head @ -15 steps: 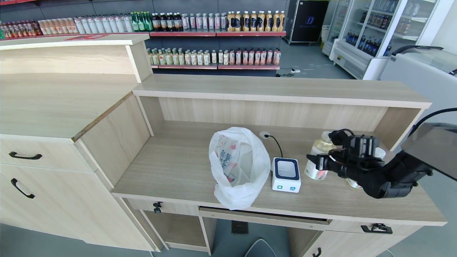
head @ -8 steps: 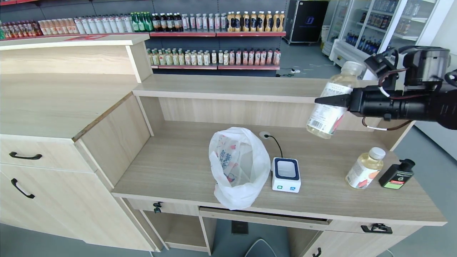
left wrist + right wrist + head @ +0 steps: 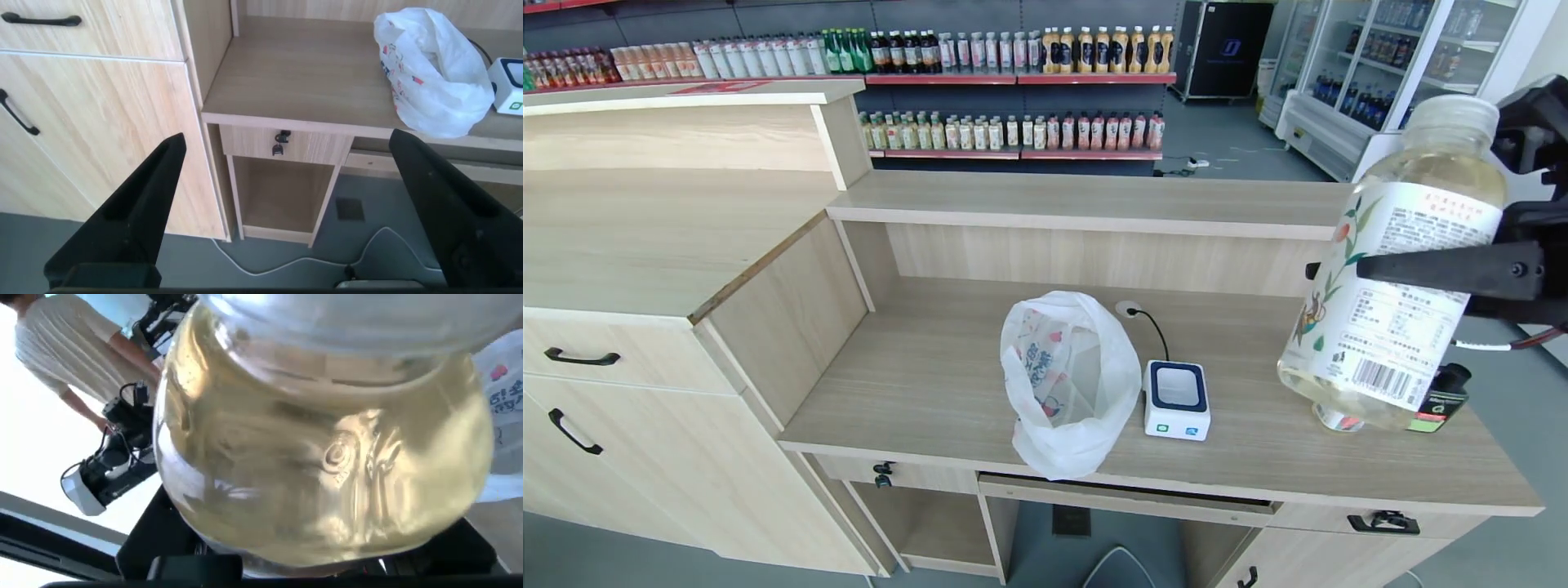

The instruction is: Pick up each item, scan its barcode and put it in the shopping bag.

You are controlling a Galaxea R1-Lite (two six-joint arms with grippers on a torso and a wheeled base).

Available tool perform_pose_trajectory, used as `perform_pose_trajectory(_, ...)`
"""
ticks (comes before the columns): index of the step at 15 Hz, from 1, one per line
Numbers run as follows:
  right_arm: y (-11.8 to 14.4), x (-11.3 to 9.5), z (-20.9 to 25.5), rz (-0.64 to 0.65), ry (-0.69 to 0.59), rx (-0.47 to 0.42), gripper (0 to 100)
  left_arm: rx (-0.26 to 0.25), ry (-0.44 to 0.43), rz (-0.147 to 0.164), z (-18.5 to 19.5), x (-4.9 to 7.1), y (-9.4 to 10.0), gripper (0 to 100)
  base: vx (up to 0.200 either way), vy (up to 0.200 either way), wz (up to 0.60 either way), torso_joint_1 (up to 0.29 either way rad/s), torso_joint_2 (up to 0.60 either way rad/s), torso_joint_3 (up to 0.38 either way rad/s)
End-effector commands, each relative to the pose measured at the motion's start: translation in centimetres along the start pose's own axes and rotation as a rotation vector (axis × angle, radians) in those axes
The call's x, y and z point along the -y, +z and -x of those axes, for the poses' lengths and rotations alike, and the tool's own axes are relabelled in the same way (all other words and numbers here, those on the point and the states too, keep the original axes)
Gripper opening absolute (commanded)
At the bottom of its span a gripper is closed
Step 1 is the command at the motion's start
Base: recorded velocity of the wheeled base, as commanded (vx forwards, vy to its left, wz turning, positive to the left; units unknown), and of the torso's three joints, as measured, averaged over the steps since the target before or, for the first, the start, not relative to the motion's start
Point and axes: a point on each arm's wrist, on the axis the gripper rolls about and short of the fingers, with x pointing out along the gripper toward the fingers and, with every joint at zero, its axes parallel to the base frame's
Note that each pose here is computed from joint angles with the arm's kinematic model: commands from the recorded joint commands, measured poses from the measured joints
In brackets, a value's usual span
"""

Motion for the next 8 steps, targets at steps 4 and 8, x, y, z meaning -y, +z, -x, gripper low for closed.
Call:
perform_pose_trajectory(4,-1.6,-3.0,-0.4,0.01,0.082,-0.029,0,0.001,0.0,0.0,0.0,0.0,0.0,100,0.0,0.0,0.0,0.0,0.0,0.0)
perform_pose_trajectory(8,-2.6,-3.7,-0.4,0.0,0.095,-0.039,0,0.001,0.0,0.0,0.0,0.0,0.0,100,0.0,0.0,0.0,0.0,0.0,0.0)
